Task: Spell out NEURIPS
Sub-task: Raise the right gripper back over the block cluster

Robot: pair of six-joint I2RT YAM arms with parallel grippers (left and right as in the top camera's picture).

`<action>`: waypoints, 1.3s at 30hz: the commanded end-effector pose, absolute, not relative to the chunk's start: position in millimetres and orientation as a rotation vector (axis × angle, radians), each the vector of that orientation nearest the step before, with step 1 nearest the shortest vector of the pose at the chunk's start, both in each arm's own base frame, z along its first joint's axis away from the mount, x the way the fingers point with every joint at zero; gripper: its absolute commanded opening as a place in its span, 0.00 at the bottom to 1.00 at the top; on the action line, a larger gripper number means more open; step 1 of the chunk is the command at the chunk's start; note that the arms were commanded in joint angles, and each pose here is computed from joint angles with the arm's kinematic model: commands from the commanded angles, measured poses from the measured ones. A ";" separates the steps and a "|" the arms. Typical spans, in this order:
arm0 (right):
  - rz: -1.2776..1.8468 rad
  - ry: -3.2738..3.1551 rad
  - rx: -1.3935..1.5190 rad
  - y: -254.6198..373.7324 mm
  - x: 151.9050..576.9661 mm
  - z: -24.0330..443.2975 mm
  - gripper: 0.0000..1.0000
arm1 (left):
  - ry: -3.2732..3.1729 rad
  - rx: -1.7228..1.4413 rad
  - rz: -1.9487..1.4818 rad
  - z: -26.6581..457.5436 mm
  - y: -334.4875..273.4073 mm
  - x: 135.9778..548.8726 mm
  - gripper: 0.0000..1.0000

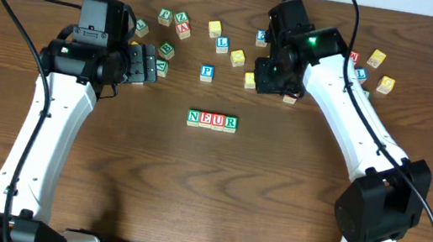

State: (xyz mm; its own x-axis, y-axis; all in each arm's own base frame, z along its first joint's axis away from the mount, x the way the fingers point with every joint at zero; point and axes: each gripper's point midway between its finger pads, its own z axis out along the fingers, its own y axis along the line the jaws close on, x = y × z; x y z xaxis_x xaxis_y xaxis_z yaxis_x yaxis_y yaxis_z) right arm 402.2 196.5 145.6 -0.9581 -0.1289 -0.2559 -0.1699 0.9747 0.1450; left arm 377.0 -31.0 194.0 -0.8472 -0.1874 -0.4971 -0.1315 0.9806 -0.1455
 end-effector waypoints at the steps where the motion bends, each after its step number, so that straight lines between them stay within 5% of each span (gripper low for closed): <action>1: 0.243 2.825 -0.229 193.7 404.6 167.0 0.41 | 2.581 -0.237 -0.137 198.7 -28.4 379.4 0.91; 39: 0.250 2.792 -0.131 193.4 415.2 169.6 0.51 | 2.574 -0.237 -0.139 198.6 -28.7 382.0 0.91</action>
State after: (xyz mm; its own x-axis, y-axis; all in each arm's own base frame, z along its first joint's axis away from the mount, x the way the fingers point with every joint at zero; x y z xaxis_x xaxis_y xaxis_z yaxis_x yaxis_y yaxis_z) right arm 409.8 199.7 150.9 -0.9484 -0.1220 -0.2927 -0.1729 0.9728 0.1545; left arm 378.6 -31.2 195.0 -0.8435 -0.1873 -0.5034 -0.1300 0.9806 -0.1470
